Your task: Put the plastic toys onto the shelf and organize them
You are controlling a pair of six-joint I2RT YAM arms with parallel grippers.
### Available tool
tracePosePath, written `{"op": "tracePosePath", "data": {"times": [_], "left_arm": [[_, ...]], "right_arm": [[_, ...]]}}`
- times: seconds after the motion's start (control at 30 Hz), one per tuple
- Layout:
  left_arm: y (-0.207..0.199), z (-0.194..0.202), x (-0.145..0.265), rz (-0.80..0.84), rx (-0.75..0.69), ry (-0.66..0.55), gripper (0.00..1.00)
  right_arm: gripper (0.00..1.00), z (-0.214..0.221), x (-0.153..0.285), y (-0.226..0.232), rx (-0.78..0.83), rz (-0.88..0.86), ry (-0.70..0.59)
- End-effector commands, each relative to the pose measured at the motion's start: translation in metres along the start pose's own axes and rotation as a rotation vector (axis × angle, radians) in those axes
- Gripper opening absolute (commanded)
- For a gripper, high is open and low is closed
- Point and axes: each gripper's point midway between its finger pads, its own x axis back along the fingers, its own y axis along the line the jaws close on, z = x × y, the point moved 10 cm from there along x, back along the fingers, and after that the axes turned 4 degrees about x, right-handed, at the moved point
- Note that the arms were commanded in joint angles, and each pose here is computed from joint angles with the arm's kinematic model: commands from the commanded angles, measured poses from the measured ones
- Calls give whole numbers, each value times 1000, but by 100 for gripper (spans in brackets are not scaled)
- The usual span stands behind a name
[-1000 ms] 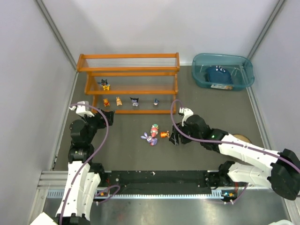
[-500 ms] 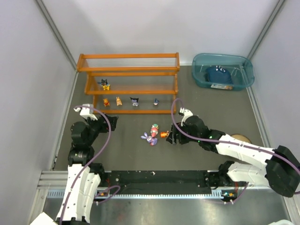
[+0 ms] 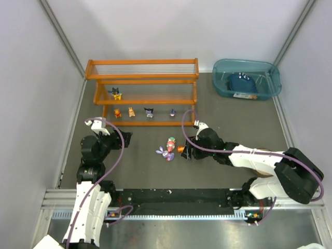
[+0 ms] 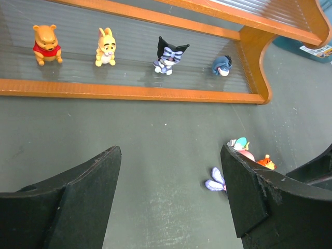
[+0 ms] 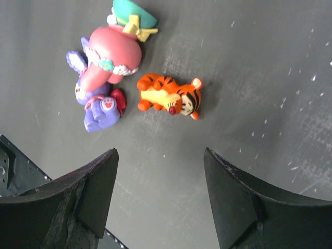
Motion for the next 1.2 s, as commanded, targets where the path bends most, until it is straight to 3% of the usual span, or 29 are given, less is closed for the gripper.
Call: {"op": "tracePosePath", "data": {"times": [0.0,0.7,1.17], "left_arm": [[-3,-6,-1,29,-43,-40,83],[-2,-8,0,12,-63,-56,82],[-1,-8,-1,3,-65,-56,82]], "right_arm": [[67,-23,-9,3,-27,-32,-109],[59,-36,-34,-23,66,-108,-65],[38,-32,-45,-32,49,-126,-39]]}}
